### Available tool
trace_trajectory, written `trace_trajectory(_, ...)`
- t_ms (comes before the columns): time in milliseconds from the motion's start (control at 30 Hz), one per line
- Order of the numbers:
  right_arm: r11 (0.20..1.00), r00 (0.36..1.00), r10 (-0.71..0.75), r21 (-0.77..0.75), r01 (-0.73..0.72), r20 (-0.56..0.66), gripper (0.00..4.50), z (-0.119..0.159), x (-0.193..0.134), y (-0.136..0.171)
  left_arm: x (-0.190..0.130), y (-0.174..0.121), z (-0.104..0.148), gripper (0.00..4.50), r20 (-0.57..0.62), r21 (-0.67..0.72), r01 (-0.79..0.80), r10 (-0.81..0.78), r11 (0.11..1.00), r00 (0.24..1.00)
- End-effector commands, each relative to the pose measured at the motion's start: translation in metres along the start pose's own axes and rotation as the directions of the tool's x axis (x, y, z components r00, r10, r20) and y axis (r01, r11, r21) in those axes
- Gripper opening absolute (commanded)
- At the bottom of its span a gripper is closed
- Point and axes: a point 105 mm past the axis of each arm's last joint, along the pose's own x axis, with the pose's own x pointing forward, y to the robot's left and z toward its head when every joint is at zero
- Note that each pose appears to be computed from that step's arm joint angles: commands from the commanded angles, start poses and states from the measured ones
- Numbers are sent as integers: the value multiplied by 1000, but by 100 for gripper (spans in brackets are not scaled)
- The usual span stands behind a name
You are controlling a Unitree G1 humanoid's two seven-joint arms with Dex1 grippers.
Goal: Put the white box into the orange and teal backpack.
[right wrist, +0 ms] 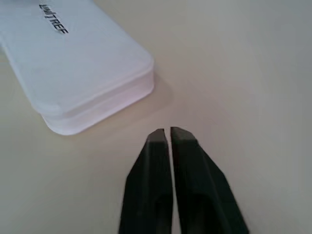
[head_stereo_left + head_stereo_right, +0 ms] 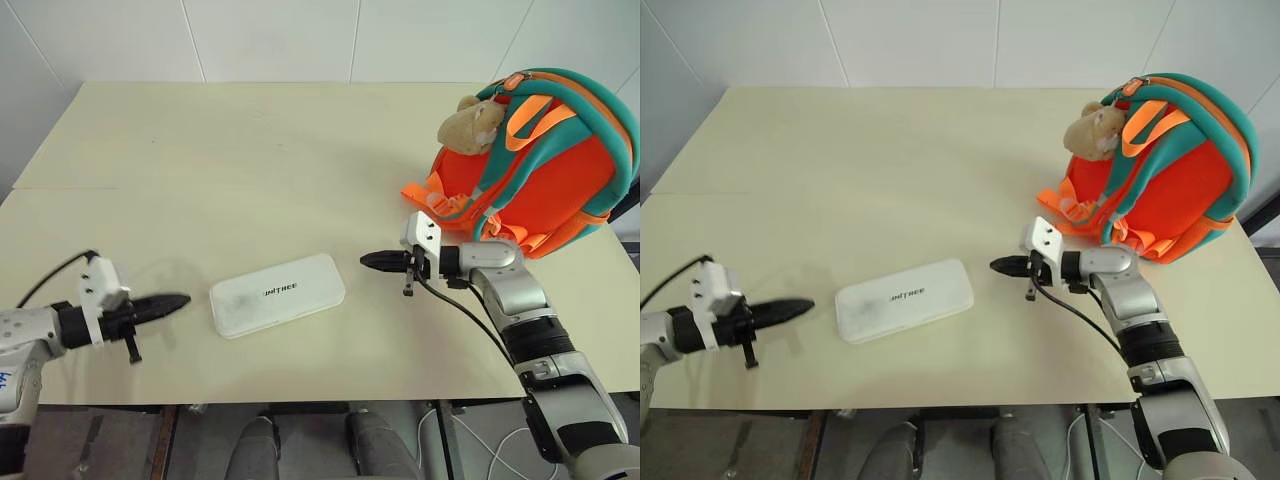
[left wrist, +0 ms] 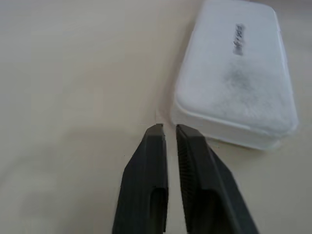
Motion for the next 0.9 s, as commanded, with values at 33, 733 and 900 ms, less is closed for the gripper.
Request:
trace_trajectory(33, 999, 999, 35, -18, -35, 29, 0, 5, 10, 4, 7, -7, 9, 1, -1, 39, 26, -26, 999, 1000)
trace_trajectory(733, 994, 989, 104, 35, -108, 108, 0, 17, 24, 45, 30, 2, 8, 1, 10, 44, 38, -38, 998, 999)
trace_trajectory(900, 994, 991, 87, 56, -94, 105, 0, 19, 15, 50, 44, 3, 9, 1, 37, 48, 68, -70, 997, 997)
